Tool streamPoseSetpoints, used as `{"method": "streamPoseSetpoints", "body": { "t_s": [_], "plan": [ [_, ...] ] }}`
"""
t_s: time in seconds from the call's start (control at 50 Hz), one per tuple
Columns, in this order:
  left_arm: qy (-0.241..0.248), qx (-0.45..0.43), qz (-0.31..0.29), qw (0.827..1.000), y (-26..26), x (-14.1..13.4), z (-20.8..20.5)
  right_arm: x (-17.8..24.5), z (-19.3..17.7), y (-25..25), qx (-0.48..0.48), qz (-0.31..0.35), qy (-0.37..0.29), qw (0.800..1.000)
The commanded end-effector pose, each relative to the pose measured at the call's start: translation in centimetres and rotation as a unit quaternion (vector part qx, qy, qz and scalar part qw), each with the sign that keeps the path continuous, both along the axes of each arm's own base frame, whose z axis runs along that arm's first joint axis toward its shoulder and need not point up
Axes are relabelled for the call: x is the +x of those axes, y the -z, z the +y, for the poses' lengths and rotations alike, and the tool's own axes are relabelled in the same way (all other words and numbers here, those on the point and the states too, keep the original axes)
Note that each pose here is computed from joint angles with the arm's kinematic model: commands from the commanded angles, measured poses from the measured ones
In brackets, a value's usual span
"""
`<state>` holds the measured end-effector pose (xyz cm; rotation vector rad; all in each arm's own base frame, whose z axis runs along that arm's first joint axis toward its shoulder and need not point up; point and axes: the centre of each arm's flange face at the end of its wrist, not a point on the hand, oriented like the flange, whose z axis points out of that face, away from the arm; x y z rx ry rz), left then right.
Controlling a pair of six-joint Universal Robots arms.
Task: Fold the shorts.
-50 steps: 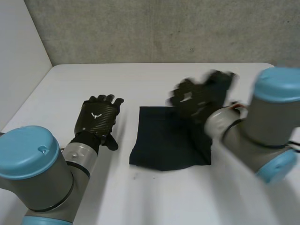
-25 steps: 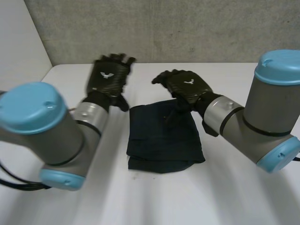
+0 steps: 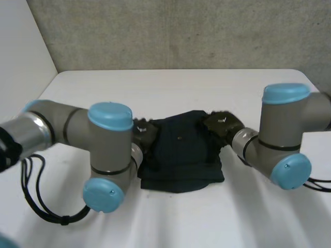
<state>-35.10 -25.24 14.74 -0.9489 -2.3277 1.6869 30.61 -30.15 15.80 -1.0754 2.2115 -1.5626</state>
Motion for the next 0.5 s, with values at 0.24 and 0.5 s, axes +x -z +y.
{"method": "streamPoseSetpoints", "body": {
  "t_s": [0.24, 0.5],
  "plan": [
    [-0.100, -0.174, 0.135, 0.970, -23.1, 10.5, 0.6, -6.4, 1.4, -18.8, -0.208, -0.121, 0.199, 0.950],
    [-0.064, -0.116, 0.144, 0.981, -22.8, 11.3, 2.3, -6.1, 2.1, -18.6, -0.182, -0.105, 0.176, 0.962]
  ]
}}
